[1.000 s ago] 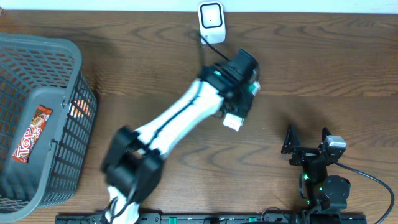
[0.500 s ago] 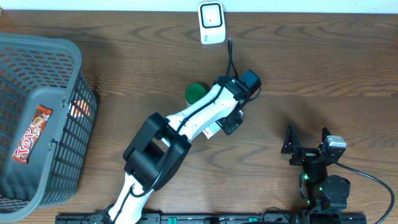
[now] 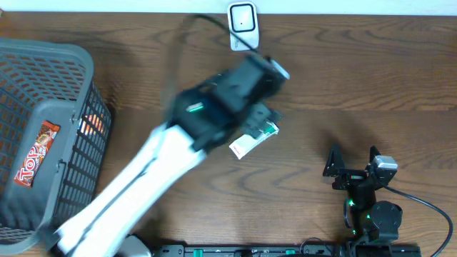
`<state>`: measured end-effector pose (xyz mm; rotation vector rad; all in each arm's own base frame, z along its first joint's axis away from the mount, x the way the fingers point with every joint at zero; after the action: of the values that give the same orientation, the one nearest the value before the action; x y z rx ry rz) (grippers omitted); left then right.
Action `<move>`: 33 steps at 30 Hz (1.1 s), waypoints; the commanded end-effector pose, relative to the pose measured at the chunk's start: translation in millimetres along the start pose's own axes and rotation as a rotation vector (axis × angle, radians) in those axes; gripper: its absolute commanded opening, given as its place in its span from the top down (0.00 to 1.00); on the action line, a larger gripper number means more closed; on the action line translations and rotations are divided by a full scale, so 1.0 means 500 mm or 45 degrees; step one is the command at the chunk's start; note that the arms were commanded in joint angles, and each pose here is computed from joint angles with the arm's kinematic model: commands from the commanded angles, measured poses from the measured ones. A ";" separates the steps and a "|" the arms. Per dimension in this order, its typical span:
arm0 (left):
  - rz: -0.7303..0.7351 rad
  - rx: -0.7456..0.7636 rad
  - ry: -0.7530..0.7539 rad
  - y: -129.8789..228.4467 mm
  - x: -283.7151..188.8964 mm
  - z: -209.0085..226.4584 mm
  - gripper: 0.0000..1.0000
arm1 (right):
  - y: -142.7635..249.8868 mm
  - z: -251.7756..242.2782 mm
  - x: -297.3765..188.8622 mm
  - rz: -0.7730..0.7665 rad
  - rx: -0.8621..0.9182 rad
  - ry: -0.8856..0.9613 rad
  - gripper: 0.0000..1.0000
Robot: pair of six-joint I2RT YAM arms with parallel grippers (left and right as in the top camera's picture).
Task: Scan the item barcode
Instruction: 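Place the Panadol box on the table beside the jar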
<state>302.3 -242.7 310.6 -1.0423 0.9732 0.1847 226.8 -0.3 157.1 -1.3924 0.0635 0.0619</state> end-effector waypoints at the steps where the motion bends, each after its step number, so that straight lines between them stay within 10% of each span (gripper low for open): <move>1: -0.180 -0.253 -0.340 -0.010 -0.127 0.159 0.03 | 0.000 -0.006 0.000 -0.002 0.012 0.018 0.01; 10: -0.446 -1.405 -1.025 0.222 -0.394 0.531 0.03 | 0.000 -0.006 0.000 -0.002 0.012 0.018 0.01; 20: -0.030 -2.473 -1.354 0.553 -0.325 0.623 0.03 | 0.000 -0.006 0.000 -0.002 0.012 0.018 0.01; 33: 0.326 -2.778 -1.572 0.731 -0.097 0.694 0.03 | 0.000 -0.006 0.000 -0.002 0.012 0.018 0.01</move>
<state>275.1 232.1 177.7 -2.1407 -0.6410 2.0698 226.8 -0.3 157.2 -1.3924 0.0632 0.0616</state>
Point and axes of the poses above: each gripper's point midway between its finger pads, its own x axis out along the fingers, its own z axis along the line the jaws close on, y = z × x, the point moved 2 cm from there along -x, back along the fingers, and after that the axes turned 4 degrees about -x, right-handed, at the moved point
